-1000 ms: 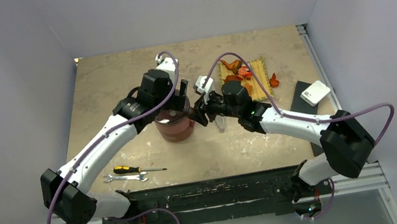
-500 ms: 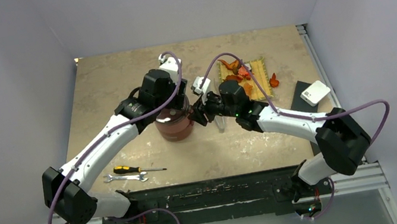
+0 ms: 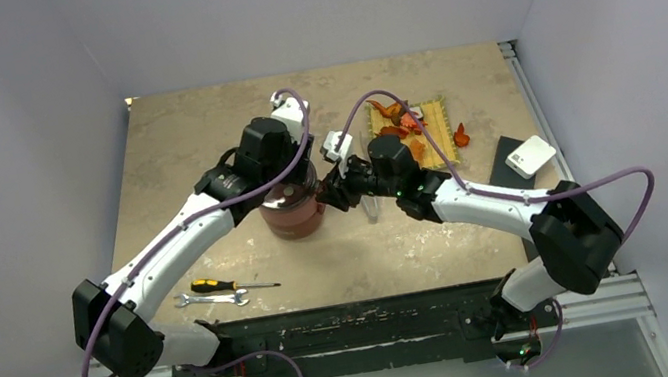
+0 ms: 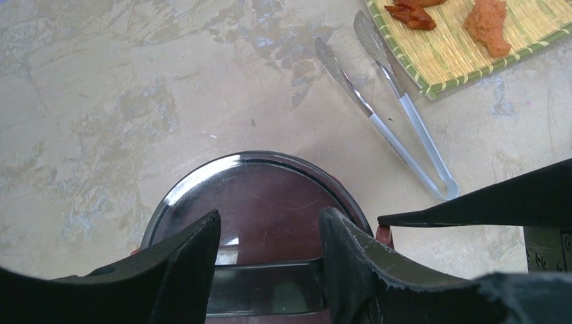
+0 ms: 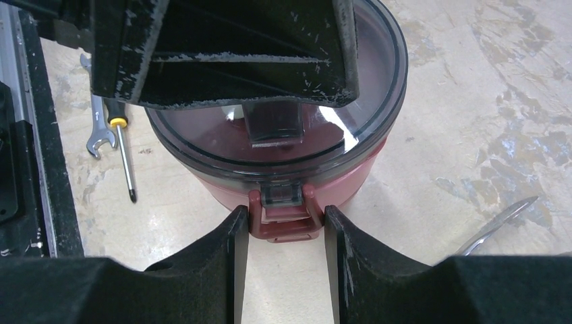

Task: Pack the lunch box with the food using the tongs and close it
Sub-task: Adjust the packing box at the center of the board, then reset both arms

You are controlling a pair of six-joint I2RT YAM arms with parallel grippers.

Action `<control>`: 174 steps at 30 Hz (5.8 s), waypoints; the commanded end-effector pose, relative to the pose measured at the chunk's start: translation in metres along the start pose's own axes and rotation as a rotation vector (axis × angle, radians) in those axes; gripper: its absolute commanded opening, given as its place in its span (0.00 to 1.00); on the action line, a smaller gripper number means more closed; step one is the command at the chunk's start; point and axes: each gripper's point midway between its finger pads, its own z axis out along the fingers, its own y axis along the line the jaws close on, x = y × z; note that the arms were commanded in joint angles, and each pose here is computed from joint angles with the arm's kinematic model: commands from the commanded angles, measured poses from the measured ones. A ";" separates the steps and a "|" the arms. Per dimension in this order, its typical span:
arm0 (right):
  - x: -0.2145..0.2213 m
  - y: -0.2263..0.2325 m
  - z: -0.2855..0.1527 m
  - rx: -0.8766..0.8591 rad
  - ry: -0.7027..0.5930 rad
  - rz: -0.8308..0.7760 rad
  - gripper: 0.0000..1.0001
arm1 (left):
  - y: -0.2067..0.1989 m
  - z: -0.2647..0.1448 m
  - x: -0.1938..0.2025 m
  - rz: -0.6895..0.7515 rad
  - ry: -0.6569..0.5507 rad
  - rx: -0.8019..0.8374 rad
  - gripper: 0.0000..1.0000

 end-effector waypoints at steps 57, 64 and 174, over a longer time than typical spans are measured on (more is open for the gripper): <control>0.031 0.018 0.006 -0.041 -0.139 0.098 0.00 | 0.032 -0.064 -0.011 -0.200 -0.045 -0.100 0.92; 0.034 0.019 0.008 -0.047 -0.130 0.099 0.00 | 0.068 -0.099 0.019 -0.432 -0.061 -0.234 0.94; -0.062 -0.105 -0.280 1.024 -0.599 0.362 0.99 | 0.142 -0.122 0.023 -0.335 -0.393 -0.523 0.99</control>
